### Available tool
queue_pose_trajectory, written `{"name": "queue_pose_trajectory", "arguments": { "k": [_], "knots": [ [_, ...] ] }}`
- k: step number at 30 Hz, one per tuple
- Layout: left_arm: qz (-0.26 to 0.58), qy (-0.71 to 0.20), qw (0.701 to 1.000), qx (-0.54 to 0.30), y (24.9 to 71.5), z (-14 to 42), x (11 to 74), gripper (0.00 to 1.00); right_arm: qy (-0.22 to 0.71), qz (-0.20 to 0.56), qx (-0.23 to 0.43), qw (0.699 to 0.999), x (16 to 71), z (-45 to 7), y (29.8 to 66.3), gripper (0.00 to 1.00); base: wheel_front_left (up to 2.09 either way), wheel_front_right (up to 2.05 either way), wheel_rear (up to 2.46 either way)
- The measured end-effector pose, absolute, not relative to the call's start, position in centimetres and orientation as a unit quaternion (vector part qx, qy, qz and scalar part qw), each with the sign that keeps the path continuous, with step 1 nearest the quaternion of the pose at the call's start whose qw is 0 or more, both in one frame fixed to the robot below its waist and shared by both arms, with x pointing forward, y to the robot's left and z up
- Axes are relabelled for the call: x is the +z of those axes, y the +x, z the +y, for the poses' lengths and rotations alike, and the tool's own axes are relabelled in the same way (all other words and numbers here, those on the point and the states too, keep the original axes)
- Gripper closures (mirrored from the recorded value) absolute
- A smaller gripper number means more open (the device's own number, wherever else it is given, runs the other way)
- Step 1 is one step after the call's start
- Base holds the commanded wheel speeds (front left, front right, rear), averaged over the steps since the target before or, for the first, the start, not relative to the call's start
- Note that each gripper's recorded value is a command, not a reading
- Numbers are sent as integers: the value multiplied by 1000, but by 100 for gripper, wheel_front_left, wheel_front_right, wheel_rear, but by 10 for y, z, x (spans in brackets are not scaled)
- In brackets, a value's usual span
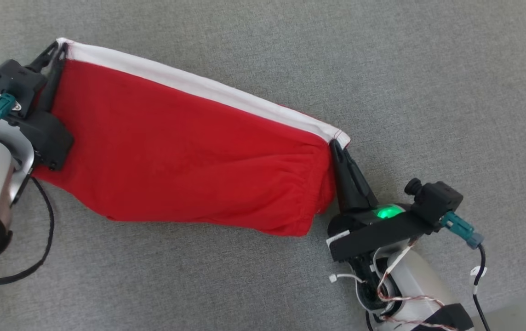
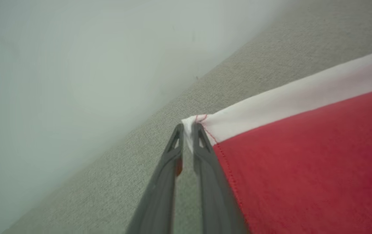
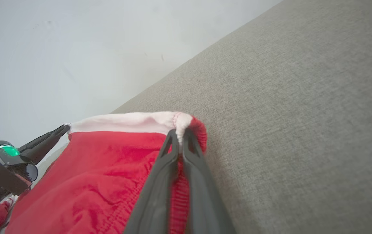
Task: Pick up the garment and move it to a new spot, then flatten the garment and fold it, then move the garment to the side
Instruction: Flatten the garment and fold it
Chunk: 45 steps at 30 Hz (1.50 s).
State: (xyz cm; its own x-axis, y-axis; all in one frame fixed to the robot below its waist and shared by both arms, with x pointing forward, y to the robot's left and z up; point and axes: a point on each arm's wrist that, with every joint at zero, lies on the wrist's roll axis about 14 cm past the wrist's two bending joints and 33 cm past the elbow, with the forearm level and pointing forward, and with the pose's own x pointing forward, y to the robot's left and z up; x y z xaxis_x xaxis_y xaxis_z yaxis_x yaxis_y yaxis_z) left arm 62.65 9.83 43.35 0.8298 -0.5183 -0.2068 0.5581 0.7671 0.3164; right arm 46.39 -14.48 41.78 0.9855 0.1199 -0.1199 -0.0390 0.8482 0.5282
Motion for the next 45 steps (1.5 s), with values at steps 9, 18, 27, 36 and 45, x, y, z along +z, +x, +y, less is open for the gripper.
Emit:
{"name": "queue_pose_trajectory", "arguments": {
  "k": [9, 18, 27, 36, 45],
  "knots": [
    [55, 133, 958, -246, 605, 107, 442, 0, 186, 56, 49, 980, 431, -159, 454, 0, 0, 0, 0],
    [100, 30, 980, -170, 551, 129, 426, 0, 77, 32, -50, 995, 446, -232, 422, 0, 0, 0, 0],
    [138, -10, 984, -115, 520, 149, 404, 0, 53, 33, -71, 996, 450, -246, 407, 0, 0, 0, 0],
    [161, -12, 979, -124, 518, 143, 390, 100, 56, 41, -73, 995, 445, -247, 402, 0, 0, 0, 0],
    [145, -20, 982, -118, 508, 139, 404, 100, 68, 26, -77, 994, 456, -248, 395, 0, 0, 0, 0]
  ]
}}
